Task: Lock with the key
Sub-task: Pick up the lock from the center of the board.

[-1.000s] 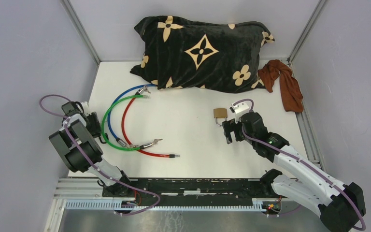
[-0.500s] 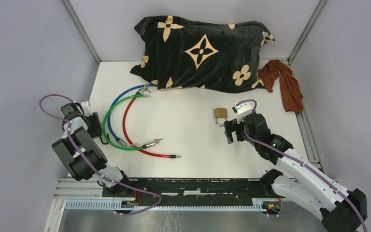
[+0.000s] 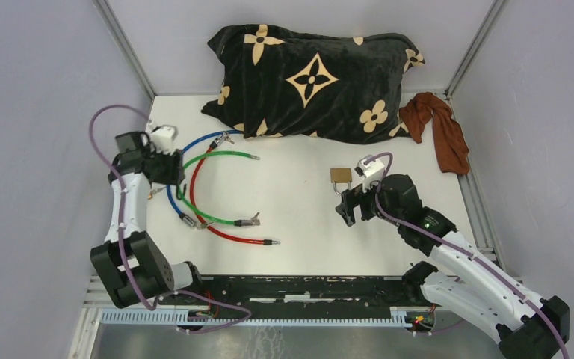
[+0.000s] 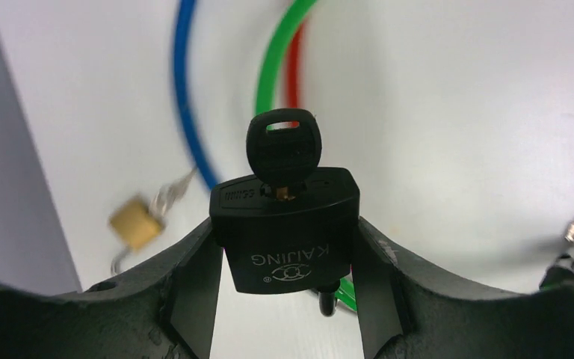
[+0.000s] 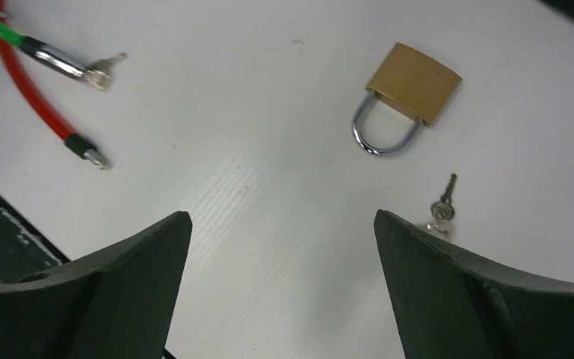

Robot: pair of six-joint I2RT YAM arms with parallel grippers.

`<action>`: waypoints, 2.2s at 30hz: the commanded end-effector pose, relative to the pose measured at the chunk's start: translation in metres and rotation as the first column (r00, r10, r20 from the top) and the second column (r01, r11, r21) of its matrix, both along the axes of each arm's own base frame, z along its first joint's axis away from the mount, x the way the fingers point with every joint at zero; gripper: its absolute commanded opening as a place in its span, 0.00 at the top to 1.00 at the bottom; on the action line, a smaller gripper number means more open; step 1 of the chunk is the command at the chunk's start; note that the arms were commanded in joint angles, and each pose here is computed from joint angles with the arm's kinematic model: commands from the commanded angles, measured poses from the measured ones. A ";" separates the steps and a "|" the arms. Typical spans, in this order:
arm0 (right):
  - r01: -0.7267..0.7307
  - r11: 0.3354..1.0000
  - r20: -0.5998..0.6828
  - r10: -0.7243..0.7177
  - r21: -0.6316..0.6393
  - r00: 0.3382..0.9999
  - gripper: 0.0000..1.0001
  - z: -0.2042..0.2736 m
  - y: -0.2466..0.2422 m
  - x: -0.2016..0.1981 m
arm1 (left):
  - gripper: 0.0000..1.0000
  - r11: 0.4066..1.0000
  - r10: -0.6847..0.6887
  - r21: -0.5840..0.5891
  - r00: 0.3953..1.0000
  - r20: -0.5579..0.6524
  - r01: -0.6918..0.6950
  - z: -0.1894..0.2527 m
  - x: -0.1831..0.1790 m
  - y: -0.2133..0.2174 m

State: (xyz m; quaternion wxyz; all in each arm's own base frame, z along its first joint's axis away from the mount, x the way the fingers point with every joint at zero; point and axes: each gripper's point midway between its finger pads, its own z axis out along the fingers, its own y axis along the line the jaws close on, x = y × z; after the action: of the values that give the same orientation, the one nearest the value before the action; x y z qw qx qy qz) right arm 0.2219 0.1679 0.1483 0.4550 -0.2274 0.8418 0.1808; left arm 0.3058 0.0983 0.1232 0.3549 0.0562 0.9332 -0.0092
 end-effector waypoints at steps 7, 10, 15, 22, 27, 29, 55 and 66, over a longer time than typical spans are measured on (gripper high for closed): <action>-0.223 0.934 0.177 0.178 0.280 0.968 0.02 0.110 0.061 0.005 | 0.98 0.692 -0.720 0.138 0.668 0.186 0.708 0.137 -0.011 -0.214; -0.260 0.914 0.166 0.218 0.311 0.962 0.02 0.112 0.073 0.005 | 0.98 0.597 -0.801 0.173 0.591 0.094 0.783 0.128 -0.033 -0.246; -0.251 0.901 0.123 0.221 0.353 0.968 0.03 0.098 0.084 0.010 | 0.98 0.476 -0.864 0.195 0.497 -0.078 0.858 0.092 -0.063 -0.271; -0.254 0.789 0.054 0.271 0.560 0.961 0.04 0.095 0.117 0.005 | 0.98 0.363 -0.912 0.181 0.388 -0.134 0.914 0.080 -0.084 -0.295; -0.188 0.670 -0.058 0.327 0.718 0.943 0.06 0.092 0.151 0.003 | 0.98 0.312 -0.923 0.229 0.351 -0.156 0.922 0.079 -0.087 -0.299; -0.190 0.643 -0.086 0.373 0.742 0.924 0.09 0.090 0.168 0.000 | 0.98 0.288 -0.928 0.246 0.333 -0.167 0.925 0.078 -0.090 -0.299; -0.178 0.441 -0.162 0.630 0.880 0.759 0.23 0.081 0.251 -0.034 | 0.98 0.231 -0.948 0.266 0.279 -0.156 0.936 0.077 -0.099 -0.306; -0.046 0.381 -0.191 0.561 0.923 0.806 0.33 0.084 0.229 -0.033 | 0.98 0.271 -0.940 0.257 0.312 -0.135 0.928 0.074 -0.102 -0.304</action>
State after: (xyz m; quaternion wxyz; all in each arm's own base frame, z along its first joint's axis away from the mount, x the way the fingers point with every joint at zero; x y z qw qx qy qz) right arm 0.1903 0.3981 0.1891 0.1969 -0.0458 0.6865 0.6985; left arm 0.1989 -0.1942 0.1795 0.2380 0.6559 0.7134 -0.0649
